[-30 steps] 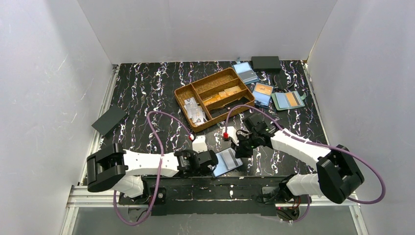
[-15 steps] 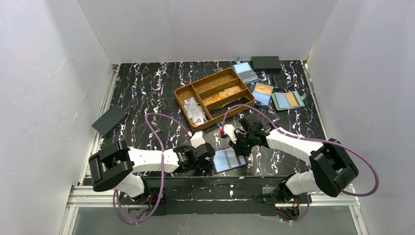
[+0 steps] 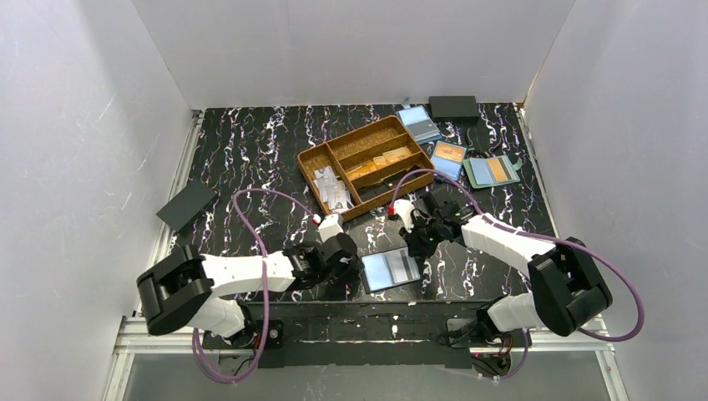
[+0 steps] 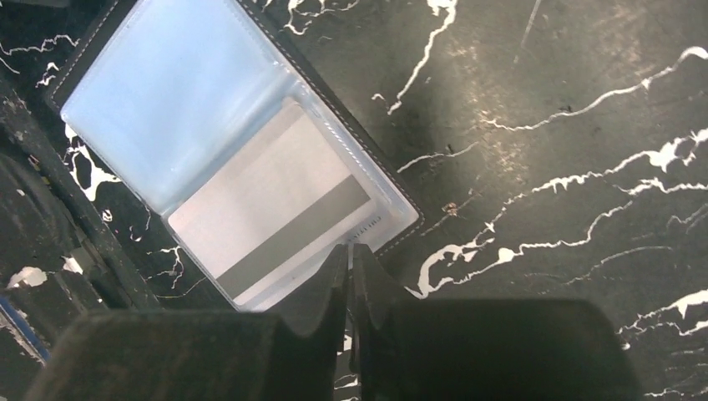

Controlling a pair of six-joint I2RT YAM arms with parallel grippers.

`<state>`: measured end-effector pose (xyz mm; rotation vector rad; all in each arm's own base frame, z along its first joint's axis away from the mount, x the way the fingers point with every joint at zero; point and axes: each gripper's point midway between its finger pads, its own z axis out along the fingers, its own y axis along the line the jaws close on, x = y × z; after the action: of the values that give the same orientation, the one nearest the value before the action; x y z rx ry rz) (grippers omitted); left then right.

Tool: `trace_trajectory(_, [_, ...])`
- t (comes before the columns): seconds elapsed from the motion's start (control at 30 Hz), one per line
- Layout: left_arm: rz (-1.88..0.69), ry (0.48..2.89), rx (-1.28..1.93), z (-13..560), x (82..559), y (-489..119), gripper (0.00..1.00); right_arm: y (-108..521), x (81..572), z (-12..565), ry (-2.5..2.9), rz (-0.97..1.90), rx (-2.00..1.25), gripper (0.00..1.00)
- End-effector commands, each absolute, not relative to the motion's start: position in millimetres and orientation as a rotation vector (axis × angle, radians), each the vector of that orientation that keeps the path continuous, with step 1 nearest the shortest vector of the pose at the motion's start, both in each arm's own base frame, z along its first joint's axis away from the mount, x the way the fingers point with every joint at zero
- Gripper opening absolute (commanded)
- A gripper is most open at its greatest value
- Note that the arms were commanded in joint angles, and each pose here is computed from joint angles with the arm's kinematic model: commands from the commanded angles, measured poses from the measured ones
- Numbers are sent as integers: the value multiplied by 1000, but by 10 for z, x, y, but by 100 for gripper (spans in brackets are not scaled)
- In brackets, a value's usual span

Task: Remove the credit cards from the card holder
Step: Remove the credit card from the card holder.

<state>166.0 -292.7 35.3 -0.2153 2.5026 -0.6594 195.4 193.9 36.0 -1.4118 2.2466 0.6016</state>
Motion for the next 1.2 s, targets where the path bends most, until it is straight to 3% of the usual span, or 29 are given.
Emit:
trace_trajectory(0.0, [-724,2397,-131,677,1716,-2891,26,2070,2052,629,2172,692,-1351,17])
trace_trajectory(0.4, [-953,2388,-54,818,1510,-3084,50,2221,1921,984,2077,947,-1306,36])
trace_trajectory(0.53, [-987,2379,-52,829,1497,-3121,53,2228,1957,1014,2086,978,-1234,40])
trace_trajectory(0.8, [-1018,2402,-24,765,1467,-3304,54,2196,2129,876,2270,978,-963,40])
trace_trajectory(0.9, [-1025,2409,-4,759,1465,-3387,46,2165,2132,854,2317,1053,-856,38])
trace_trajectory(1.17, [-1017,2421,2,692,1444,-3405,44,2091,2052,675,2478,1172,-750,35])
